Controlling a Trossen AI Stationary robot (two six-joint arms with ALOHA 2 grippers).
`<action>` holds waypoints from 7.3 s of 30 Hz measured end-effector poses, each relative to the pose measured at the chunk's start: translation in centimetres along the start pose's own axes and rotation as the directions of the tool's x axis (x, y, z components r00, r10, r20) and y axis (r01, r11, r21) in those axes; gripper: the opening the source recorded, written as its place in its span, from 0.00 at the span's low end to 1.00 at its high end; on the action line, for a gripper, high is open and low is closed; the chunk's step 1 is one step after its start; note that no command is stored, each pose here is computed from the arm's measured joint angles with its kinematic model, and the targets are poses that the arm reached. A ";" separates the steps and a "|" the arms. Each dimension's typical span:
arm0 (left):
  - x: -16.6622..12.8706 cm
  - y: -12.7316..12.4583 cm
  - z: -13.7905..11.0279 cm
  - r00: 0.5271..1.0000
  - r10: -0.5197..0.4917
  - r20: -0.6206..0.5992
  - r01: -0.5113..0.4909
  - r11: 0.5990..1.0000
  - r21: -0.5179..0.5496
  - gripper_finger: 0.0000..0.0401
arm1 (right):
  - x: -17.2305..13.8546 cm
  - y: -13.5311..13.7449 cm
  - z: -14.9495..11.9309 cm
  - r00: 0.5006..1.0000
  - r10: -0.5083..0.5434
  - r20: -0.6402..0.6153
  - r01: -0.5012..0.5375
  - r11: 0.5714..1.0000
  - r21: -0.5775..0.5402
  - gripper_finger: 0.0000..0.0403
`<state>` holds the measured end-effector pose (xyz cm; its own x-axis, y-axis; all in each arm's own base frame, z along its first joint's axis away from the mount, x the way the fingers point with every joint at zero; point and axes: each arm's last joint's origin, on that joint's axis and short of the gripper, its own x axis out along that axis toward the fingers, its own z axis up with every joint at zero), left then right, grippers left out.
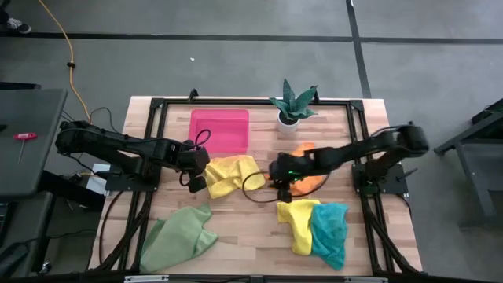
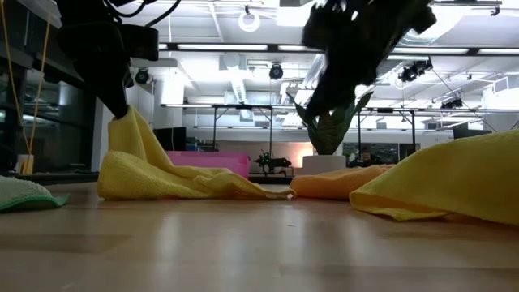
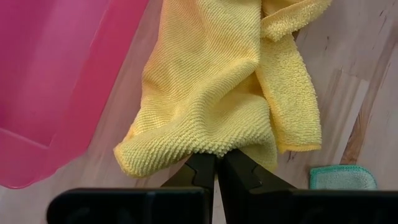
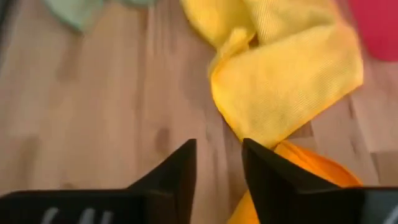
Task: Fold microfiber towels
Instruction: Fold the top yellow microfiber towel
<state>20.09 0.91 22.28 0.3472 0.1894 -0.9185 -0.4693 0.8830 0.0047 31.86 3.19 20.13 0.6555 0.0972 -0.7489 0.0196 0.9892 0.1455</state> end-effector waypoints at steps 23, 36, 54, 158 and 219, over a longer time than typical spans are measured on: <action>0.0 0.0 0.0 1.000 -0.002 -0.002 0.002 1.000 0.001 0.00 | 8.9 -1.5 -0.1 0.962 -0.148 -0.229 0.067 0.942 -0.328 0.38; -0.1 0.0 0.0 1.000 -0.009 -0.002 0.009 1.000 0.022 0.00 | 8.7 -1.6 -0.2 0.956 -0.168 -0.242 0.094 0.953 -0.290 0.02; 0.5 0.2 0.8 0.999 0.035 -0.016 -0.032 0.990 0.138 0.08 | 0.8 -1.3 4.2 0.987 -0.087 -0.136 0.074 0.993 -0.096 0.00; -16.7 4.8 3.9 0.938 0.120 0.324 -0.140 0.989 0.038 0.00 | -13.8 -2.5 11.0 0.978 -0.150 -0.147 0.142 0.988 -0.065 0.00; 1.5 -4.1 -6.1 0.998 -0.050 0.045 0.064 0.917 -0.393 0.00 | -0.5 -4.1 1.4 0.998 0.013 -0.057 0.017 0.869 0.494 0.00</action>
<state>17.62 -5.04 18.47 0.4069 0.1642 -0.8986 -0.7274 0.6532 -0.2100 32.52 -1.11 20.80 0.6116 0.1166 -0.7825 0.4010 0.8070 0.4336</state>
